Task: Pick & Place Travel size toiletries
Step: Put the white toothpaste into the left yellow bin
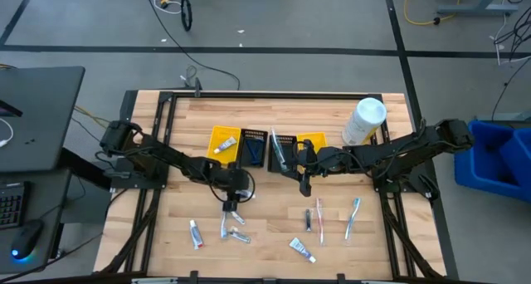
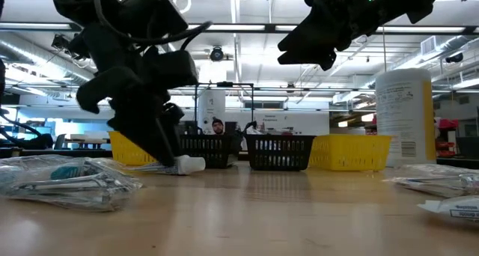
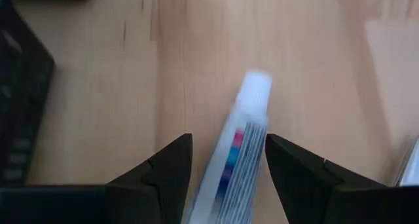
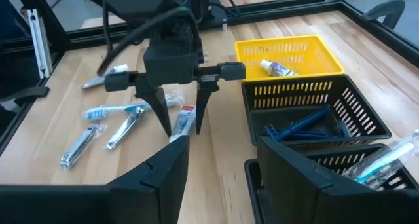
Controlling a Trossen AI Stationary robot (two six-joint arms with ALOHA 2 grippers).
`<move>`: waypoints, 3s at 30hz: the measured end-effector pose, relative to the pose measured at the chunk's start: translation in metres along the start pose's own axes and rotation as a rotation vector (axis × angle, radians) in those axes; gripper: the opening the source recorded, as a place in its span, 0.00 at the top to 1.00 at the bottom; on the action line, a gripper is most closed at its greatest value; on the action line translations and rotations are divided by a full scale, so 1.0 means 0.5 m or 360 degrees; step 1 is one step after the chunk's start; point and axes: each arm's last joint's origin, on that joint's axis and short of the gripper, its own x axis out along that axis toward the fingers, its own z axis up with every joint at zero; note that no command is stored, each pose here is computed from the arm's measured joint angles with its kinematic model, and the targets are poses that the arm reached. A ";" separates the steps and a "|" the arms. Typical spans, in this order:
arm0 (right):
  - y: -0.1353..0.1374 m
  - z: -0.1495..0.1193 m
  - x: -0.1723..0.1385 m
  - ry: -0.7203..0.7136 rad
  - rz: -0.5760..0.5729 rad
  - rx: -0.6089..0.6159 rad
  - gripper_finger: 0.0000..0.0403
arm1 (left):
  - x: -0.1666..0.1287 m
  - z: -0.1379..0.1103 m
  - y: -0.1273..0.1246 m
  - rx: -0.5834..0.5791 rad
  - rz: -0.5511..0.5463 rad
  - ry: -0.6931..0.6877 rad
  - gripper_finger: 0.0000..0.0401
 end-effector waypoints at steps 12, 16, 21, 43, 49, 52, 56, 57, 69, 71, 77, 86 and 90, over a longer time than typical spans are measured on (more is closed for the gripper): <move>0.000 0.000 0.000 0.0001 0.0000 -0.0001 0.60 | 0.012 -0.011 -0.003 0.0051 -0.0040 0.0082 0.57; 0.000 -0.001 0.000 0.0009 -0.0002 -0.0002 0.61 | 0.012 -0.014 -0.001 0.0049 -0.0015 0.0103 0.68; 0.000 -0.002 0.000 0.0017 -0.0004 -0.0003 0.61 | 0.005 -0.006 -0.002 -0.0003 -0.0012 0.0085 0.77; -0.005 -0.022 0.001 0.0068 -0.0018 0.0088 0.54 | -0.253 0.042 0.079 -0.0892 0.0830 -0.0216 0.79; -0.004 -0.019 0.001 0.0047 -0.0019 0.0091 0.56 | -0.230 0.019 0.124 -0.1004 0.0963 -0.0115 0.79; -0.005 -0.020 0.001 0.0052 -0.0023 0.0090 0.58 | -0.201 0.002 0.145 -0.1090 0.0934 -0.0024 0.79; -0.005 -0.021 0.001 0.0058 -0.0025 0.0089 0.60 | -0.162 -0.023 0.176 -0.1233 0.1015 0.0072 0.79; -0.005 -0.021 0.001 0.0061 -0.0027 0.0088 0.61 | -0.154 -0.026 0.184 -0.1242 0.1031 0.0095 0.79; -0.006 -0.021 0.000 0.0057 -0.0048 0.0083 0.62 | -0.097 -0.016 0.229 -0.1280 0.0875 0.0051 0.79; -0.006 -0.021 0.000 0.0054 -0.0059 0.0082 0.61 | -0.100 -0.026 0.233 -0.1293 0.0903 0.0123 0.79; -0.006 -0.021 0.000 0.0059 -0.0059 0.0063 0.56 | -0.102 -0.031 0.243 -0.1313 0.0895 0.0152 0.79; -0.006 -0.021 0.000 0.0057 -0.0058 0.0057 0.47 | -0.104 -0.034 0.253 -0.1302 0.0873 0.0177 0.79; -0.006 -0.021 0.000 0.0057 -0.0057 0.0058 0.45 | -0.106 -0.035 0.258 -0.1305 0.0869 0.0182 0.79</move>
